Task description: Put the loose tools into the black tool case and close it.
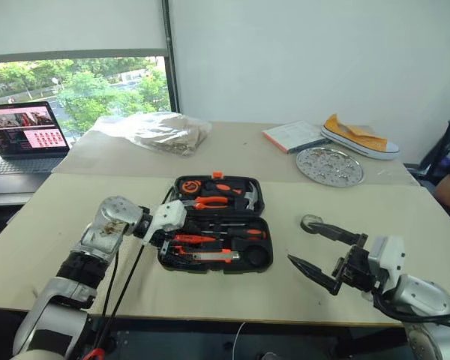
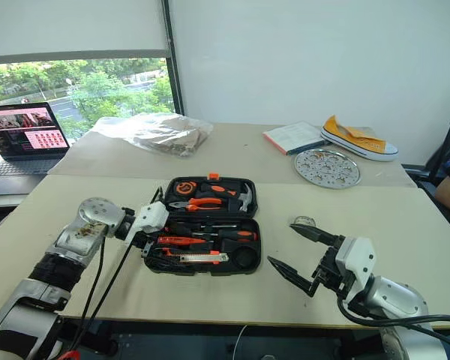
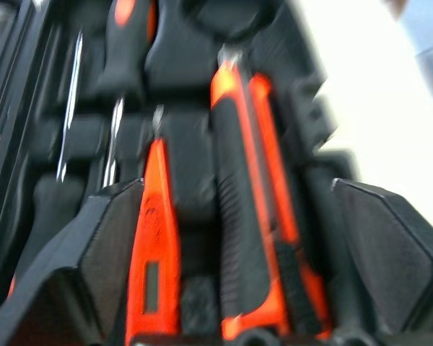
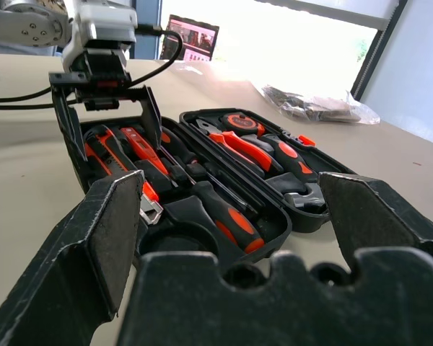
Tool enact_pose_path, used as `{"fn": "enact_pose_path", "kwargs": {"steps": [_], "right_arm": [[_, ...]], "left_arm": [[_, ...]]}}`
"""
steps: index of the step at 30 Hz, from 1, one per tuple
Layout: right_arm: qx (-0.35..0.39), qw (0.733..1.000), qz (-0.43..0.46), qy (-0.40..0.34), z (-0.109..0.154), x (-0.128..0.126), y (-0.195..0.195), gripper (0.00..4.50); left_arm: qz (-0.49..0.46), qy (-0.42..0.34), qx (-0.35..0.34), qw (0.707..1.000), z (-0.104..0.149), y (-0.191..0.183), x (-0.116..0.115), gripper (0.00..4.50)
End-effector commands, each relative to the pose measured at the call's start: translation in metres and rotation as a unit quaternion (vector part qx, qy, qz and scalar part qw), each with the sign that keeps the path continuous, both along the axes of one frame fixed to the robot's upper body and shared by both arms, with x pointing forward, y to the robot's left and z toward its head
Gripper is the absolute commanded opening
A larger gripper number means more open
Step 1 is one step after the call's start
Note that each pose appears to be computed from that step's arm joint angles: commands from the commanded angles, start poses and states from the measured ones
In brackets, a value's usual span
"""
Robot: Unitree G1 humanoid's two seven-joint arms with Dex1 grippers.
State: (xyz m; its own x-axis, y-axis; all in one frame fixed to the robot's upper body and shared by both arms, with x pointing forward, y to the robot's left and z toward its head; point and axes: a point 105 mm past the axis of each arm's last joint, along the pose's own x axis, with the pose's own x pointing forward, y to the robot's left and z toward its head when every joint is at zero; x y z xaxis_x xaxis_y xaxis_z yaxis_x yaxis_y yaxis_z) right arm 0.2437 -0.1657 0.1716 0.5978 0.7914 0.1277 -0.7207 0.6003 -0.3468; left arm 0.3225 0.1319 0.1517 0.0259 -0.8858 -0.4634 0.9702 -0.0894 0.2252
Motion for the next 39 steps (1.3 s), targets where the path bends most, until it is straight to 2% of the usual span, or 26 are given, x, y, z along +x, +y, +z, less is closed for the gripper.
{"fn": "enact_pose_path", "kwargs": {"steps": [1, 4, 5, 11, 12, 14, 20, 31, 35, 39], "right_arm": [[0.005, 1.0, 0.001, -0.017, 0.008, -0.001, 0.002, 4.5], [0.006, 1.0, 0.001, -0.015, 0.006, -0.001, 0.001, 4.5], [0.006, 1.0, 0.001, -0.014, 0.006, -0.001, 0.002, 4.5], [0.002, 1.0, -0.007, -0.019, 0.006, 0.0, -0.002, 4.5], [0.002, 1.0, -0.007, -0.018, 0.006, 0.0, -0.002, 4.5], [0.001, 1.0, -0.008, -0.018, 0.006, 0.0, -0.003, 4.5], [0.001, 1.0, -0.01, -0.017, 0.006, -0.002, -0.003, 4.5], [0.0, 1.0, -0.014, -0.011, 0.004, -0.007, -0.003, 4.5], [0.0, 1.0, -0.017, -0.01, 0.004, -0.008, -0.004, 4.5], [-0.001, 1.0, -0.03, -0.01, 0.006, -0.009, -0.01, 4.5]], "left_arm": [[-0.004, -0.038, -0.068, 0.997, 0.035, 0.001, -0.001, 4.34], [-0.014, -0.033, -0.066, 0.997, 0.03, 0.003, -0.006, 3.69], [-0.016, -0.032, -0.061, 0.997, 0.025, 0.002, -0.007, 3.2], [-0.01, -0.04, -0.042, 0.998, -0.004, -0.003, -0.005, 1.08], [-0.006, -0.041, -0.041, 0.998, -0.007, -0.004, -0.003, 0.94], [0.005, -0.037, -0.042, 0.998, -0.011, -0.005, 0.0, 0.16], [0.019, -0.049, -0.014, 0.998, -0.027, -0.005, 0.007, 0.08], [0.059, 0.0, 0.053, 0.997, -0.068, 0.003, 0.007, 0.08], [0.061, 0.027, 0.05, 0.996, -0.075, -0.002, 0.003, 0.08], [0.07, 0.027, 0.032, 0.997, -0.071, -0.005, 0.004, 0.08]]}}
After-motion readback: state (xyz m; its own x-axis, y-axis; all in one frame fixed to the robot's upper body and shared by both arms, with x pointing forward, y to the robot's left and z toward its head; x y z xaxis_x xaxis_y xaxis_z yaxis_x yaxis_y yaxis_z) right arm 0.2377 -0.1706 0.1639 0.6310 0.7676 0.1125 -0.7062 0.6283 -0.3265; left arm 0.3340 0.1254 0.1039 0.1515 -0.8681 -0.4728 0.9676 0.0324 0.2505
